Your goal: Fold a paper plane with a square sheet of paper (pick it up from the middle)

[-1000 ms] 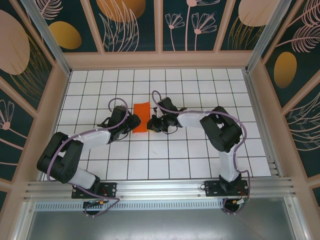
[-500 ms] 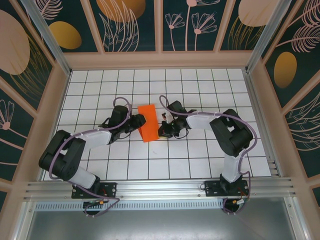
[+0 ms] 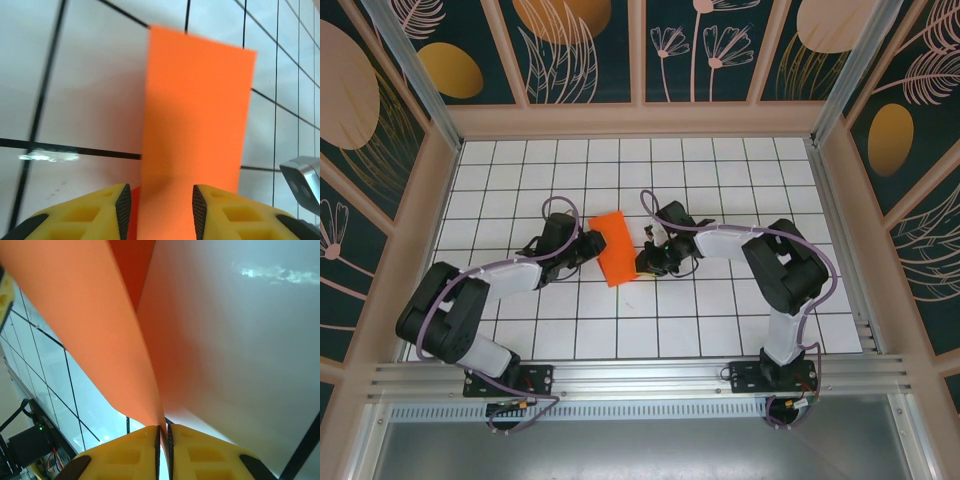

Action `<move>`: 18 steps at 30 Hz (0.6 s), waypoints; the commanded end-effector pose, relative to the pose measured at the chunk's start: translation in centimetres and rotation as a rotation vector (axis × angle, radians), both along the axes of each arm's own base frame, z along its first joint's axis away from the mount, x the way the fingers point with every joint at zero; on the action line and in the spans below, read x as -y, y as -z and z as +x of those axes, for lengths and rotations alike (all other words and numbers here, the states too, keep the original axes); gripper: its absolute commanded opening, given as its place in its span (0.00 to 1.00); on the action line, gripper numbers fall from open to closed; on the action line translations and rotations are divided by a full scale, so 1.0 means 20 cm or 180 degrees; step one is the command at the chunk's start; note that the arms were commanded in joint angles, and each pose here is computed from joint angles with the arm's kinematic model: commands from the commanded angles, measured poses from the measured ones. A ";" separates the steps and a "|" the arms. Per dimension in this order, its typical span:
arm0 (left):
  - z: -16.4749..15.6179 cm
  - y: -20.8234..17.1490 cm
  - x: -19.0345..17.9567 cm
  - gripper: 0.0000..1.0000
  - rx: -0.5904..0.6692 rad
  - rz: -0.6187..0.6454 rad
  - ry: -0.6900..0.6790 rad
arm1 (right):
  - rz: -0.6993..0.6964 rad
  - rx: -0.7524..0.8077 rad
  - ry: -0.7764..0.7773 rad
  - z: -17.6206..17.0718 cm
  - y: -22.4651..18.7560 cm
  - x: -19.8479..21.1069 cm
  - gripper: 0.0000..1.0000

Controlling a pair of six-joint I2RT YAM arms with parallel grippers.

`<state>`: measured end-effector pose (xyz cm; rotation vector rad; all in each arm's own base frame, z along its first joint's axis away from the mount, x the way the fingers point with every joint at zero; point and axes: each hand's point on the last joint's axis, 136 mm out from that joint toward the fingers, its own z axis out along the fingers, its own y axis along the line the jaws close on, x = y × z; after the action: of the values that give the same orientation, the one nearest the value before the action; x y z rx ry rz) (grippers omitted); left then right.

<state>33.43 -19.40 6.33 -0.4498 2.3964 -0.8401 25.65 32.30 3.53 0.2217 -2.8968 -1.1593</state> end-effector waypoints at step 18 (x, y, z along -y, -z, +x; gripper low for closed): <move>-0.02 0.12 0.13 0.30 -0.0135 -0.0283 0.0386 | 0.0312 0.0102 0.0120 0.07 -0.12 -0.09 0.13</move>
<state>32.27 -21.37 3.47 -0.3829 2.4638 -0.9772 26.63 33.19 4.34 0.1824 -2.9003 -1.2372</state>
